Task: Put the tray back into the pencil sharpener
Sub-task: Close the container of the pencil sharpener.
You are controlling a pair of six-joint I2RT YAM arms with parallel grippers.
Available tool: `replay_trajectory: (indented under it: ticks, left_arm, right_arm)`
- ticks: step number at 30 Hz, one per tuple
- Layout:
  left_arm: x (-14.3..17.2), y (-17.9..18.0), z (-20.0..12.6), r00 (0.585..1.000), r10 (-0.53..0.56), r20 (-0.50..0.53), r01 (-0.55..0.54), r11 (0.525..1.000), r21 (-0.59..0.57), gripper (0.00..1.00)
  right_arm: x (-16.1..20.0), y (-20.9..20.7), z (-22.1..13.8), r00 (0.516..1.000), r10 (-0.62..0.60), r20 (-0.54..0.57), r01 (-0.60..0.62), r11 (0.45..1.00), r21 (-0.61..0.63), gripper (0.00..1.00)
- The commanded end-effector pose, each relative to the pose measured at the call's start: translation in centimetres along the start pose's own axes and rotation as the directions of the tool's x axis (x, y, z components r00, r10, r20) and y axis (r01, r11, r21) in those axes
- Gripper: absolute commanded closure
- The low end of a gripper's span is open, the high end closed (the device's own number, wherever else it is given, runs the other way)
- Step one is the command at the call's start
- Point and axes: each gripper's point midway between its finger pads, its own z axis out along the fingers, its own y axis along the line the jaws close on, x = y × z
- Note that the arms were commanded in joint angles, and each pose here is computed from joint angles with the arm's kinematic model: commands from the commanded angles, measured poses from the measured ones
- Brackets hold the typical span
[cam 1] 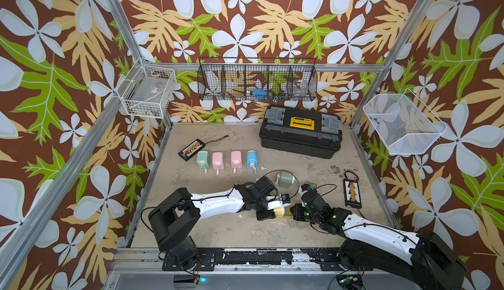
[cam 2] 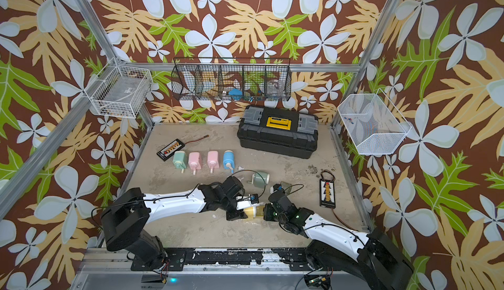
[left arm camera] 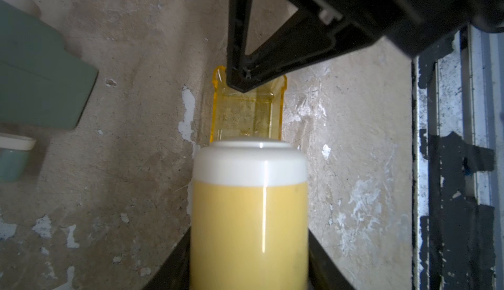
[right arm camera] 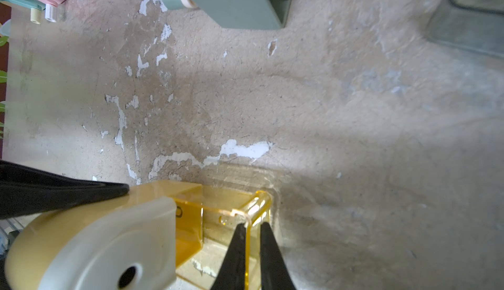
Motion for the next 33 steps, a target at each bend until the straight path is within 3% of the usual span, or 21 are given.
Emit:
replay_trajectory:
  ticks: [1, 10, 18, 23, 33]
  left_arm:
    - [0.7, 0.3, 0.2, 0.999, -0.004, -0.034, 0.003, 1.0, -0.019, 0.58]
    - [0.7, 0.4, 0.3, 0.999, -0.004, -0.035, 0.003, 1.0, -0.019, 0.58]
    - [1.0, 0.3, 0.4, 0.999, 0.0, -0.042, -0.001, 1.0, -0.023, 0.59]
    - [1.0, 0.4, 0.4, 0.999, -0.001, -0.039, 0.0, 1.0, -0.026, 0.6]
    - [0.7, 0.5, 0.3, 1.0, 0.004, -0.029, -0.005, 1.0, -0.029, 0.63]
  right_arm:
    - [-0.2, 0.7, 0.2, 1.0, -0.002, 0.006, 0.002, 1.0, -0.022, 0.87]
    - [0.0, 4.0, -0.2, 1.0, -0.008, 0.002, 0.009, 0.979, -0.205, 0.85]
    - [-1.5, 1.4, -2.2, 0.996, -0.008, 0.093, 0.017, 0.996, -0.093, 0.78]
    - [-1.2, -1.9, -2.3, 0.992, 0.055, 0.115, -0.056, 0.998, 0.012, 0.83]
    - [-0.9, 0.9, -0.8, 0.998, 0.017, 0.061, -0.009, 0.993, -0.118, 0.86]
